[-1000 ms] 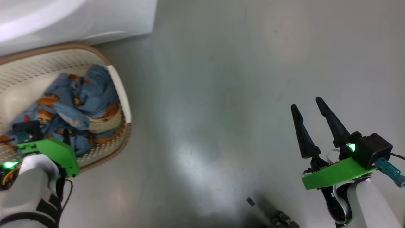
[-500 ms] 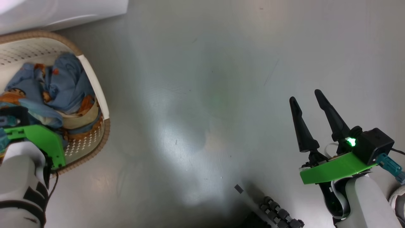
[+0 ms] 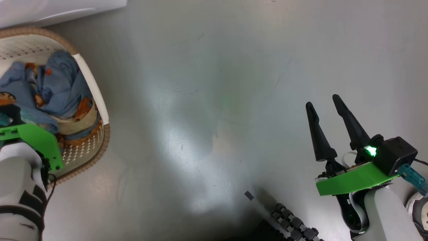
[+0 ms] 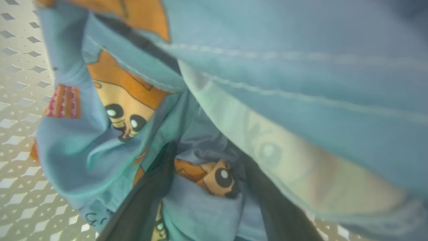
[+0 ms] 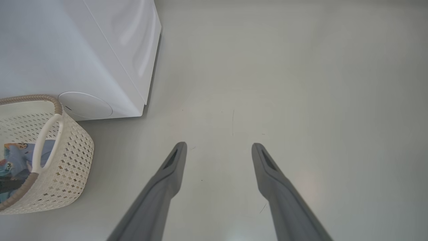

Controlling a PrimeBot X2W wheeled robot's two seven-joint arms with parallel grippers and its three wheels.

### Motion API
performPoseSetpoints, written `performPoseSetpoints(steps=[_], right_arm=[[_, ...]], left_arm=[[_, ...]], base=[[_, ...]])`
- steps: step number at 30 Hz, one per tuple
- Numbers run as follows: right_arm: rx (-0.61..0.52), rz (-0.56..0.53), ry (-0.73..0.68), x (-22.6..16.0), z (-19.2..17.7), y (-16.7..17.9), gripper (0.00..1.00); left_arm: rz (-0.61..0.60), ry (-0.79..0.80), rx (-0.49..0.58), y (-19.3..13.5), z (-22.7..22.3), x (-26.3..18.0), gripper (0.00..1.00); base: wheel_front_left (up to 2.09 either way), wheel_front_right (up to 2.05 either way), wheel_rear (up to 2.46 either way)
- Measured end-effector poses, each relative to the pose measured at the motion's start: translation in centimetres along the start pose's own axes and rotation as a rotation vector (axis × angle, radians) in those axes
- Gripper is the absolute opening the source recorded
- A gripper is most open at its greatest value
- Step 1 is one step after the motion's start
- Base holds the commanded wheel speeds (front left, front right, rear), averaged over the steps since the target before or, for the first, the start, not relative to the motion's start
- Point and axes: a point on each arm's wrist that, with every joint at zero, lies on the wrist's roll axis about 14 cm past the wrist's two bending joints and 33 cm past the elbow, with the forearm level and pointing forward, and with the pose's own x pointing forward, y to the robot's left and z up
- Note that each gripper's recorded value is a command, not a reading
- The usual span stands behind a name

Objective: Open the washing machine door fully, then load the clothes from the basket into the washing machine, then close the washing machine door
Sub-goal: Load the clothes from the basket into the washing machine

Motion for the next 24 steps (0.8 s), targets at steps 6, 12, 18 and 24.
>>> performPoseSetpoints(steps=[6,12,18,24], right_arm=[[0.003,-0.009,0.002,-0.2,-0.1,-0.2,1.00],[0.006,-0.010,0.003,-0.1,-0.1,-0.1,1.00],[0.009,-0.010,-0.008,-0.2,0.2,-0.1,1.00],[0.011,0.000,-0.041,0.0,1.5,0.2,1.00]], left_arm=[[0.007,0.018,-0.007,0.1,-0.2,0.1,0.21],[0.007,0.030,-0.010,0.1,-0.5,0.1,0.00],[0.008,0.026,-0.029,0.2,-0.2,-0.2,0.00],[0.011,-0.024,-0.057,0.3,1.0,-0.9,0.00]], base=[[0.00,0.00,0.00],[0.00,0.00,0.00],[0.00,0.00,0.00],[0.00,0.00,0.00]])
